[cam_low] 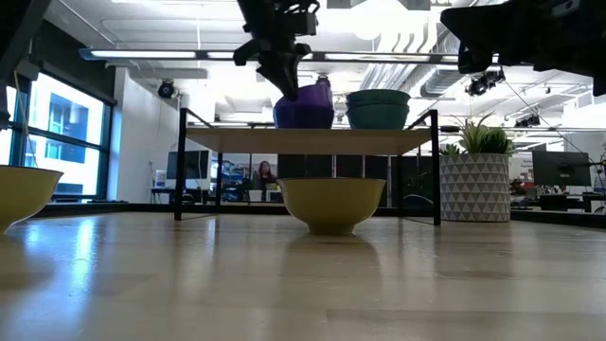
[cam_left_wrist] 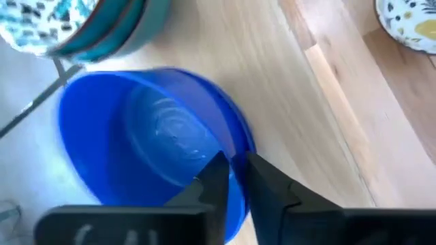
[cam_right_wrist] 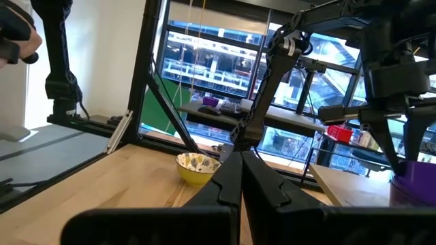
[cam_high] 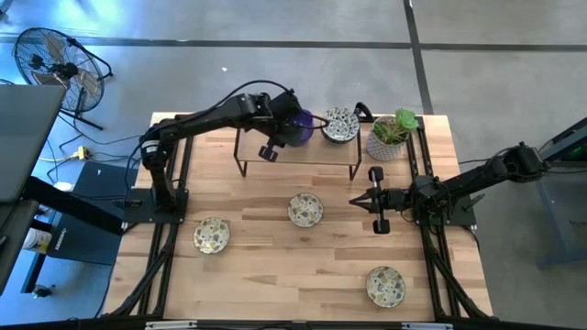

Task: Pick & Place Mini bowls
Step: Stack the violet bowl on top of the violet bowl on the shelf

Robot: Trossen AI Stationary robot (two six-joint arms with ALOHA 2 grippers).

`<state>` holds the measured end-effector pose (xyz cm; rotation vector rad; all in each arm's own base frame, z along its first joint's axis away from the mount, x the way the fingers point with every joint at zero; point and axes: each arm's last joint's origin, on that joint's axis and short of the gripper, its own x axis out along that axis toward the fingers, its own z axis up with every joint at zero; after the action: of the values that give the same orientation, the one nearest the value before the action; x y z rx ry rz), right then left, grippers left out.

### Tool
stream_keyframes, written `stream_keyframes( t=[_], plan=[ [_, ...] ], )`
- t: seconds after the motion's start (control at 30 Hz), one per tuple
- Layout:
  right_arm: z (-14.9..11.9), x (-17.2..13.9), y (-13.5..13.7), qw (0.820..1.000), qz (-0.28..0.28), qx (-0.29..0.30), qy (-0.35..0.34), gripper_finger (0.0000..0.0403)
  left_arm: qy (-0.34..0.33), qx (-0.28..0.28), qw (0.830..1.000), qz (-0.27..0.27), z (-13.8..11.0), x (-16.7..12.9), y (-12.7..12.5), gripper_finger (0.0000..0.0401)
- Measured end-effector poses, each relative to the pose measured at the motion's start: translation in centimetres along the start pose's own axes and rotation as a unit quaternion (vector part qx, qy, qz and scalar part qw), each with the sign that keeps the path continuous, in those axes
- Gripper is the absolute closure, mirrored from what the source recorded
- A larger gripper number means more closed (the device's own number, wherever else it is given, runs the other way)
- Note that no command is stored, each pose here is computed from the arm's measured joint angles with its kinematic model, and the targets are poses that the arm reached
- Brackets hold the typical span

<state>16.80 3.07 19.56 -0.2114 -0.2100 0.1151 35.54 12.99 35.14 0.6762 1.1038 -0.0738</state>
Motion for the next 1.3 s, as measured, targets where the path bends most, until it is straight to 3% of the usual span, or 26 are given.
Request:
stream_keyframes(
  t=[0.17,0.3,0.4,0.63,1.3],
  plan=[
    [0.0,0.0,0.01,1.0,0.0,0.0,0.0,0.0403,0.011,-0.003,1.0,-0.009,-0.37,-0.38,-0.16,0.0311],
    [0.01,0.0,0.0,1.0,0.0,0.0,0.0,0.0403,0.019,0.002,1.0,-0.019,-0.5,-0.35,-0.39,0.03],
    [0.0,0.0,0.01,1.0,0.0,0.0,0.0,0.0403,0.018,0.002,1.0,-0.018,-0.47,-0.35,-0.36,0.0315],
    [0.0,0.0,0.0,1.0,0.0,0.0,0.0,0.0403,0.003,0.0,1.0,0.0,-0.19,-0.33,-0.01,0.0394],
    [-0.05,0.0,0.02,1.0,0.001,0.0,0.002,0.0403,0.03,-0.004,1.0,-0.008,-0.35,-0.37,-0.46,0.0393]
  ],
)
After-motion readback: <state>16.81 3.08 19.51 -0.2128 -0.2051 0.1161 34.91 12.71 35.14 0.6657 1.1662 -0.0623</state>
